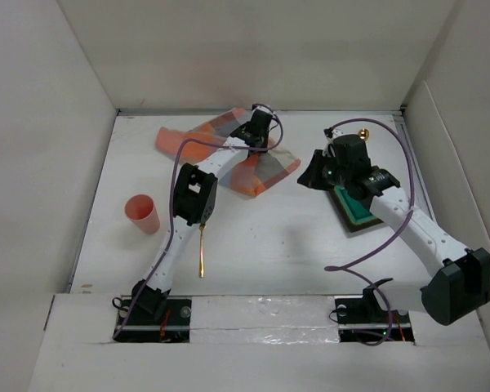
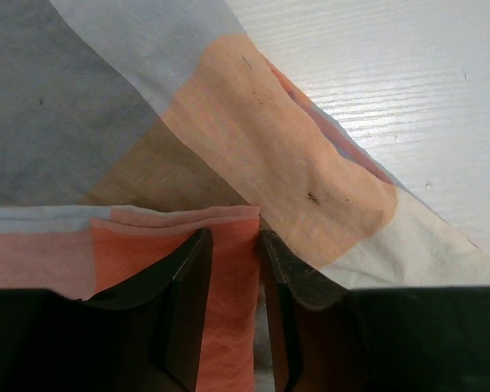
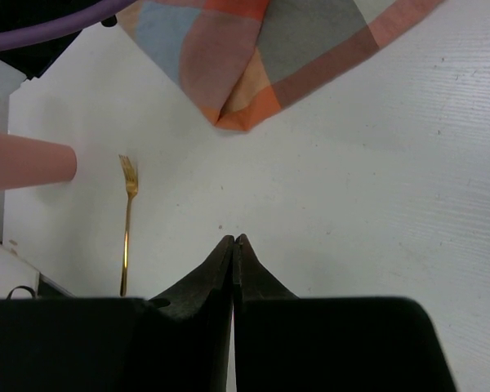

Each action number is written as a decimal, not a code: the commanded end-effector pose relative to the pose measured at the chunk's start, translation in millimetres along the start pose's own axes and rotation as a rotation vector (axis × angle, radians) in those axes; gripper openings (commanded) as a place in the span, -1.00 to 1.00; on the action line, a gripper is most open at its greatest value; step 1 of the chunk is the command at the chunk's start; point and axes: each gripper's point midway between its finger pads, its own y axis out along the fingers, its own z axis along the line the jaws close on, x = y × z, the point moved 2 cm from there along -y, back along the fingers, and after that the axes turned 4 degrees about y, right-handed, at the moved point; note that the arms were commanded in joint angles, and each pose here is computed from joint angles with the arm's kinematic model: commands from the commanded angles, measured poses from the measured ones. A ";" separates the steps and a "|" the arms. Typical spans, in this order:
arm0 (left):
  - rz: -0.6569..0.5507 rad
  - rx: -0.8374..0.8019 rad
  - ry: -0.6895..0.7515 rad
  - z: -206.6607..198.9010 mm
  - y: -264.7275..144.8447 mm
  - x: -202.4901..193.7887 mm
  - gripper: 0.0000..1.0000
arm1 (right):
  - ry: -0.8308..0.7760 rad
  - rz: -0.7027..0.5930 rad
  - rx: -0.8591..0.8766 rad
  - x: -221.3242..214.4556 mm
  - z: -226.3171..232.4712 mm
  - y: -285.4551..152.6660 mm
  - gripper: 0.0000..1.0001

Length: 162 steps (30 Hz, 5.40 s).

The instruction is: Set the dinner table for one person

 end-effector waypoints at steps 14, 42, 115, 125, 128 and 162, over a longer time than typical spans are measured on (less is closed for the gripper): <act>-0.157 0.079 -0.031 17.0 -47.5 51.8 -1.00 | 0.039 -0.111 -0.027 40.8 -18.9 56.2 -0.01; -0.245 0.098 -0.200 71.8 -175.9 60.2 -1.00 | 0.452 -0.045 -0.406 28.4 -128.5 200.7 -0.17; -0.243 0.094 -0.616 185.1 -220.3 -5.9 -1.00 | 0.216 -0.169 -0.055 135.0 -94.3 69.9 -1.00; -0.112 0.104 -0.627 179.8 -195.3 -70.5 -1.00 | 0.280 -0.012 -0.200 43.3 -140.5 76.3 -1.00; -0.070 0.122 -0.613 180.7 -195.8 -87.8 -1.00 | 0.272 -0.020 -0.212 30.1 -137.5 62.9 -1.00; 0.197 0.117 -0.637 167.1 -269.1 -218.6 -1.00 | 0.319 0.123 -0.359 -83.1 -173.8 10.2 -1.00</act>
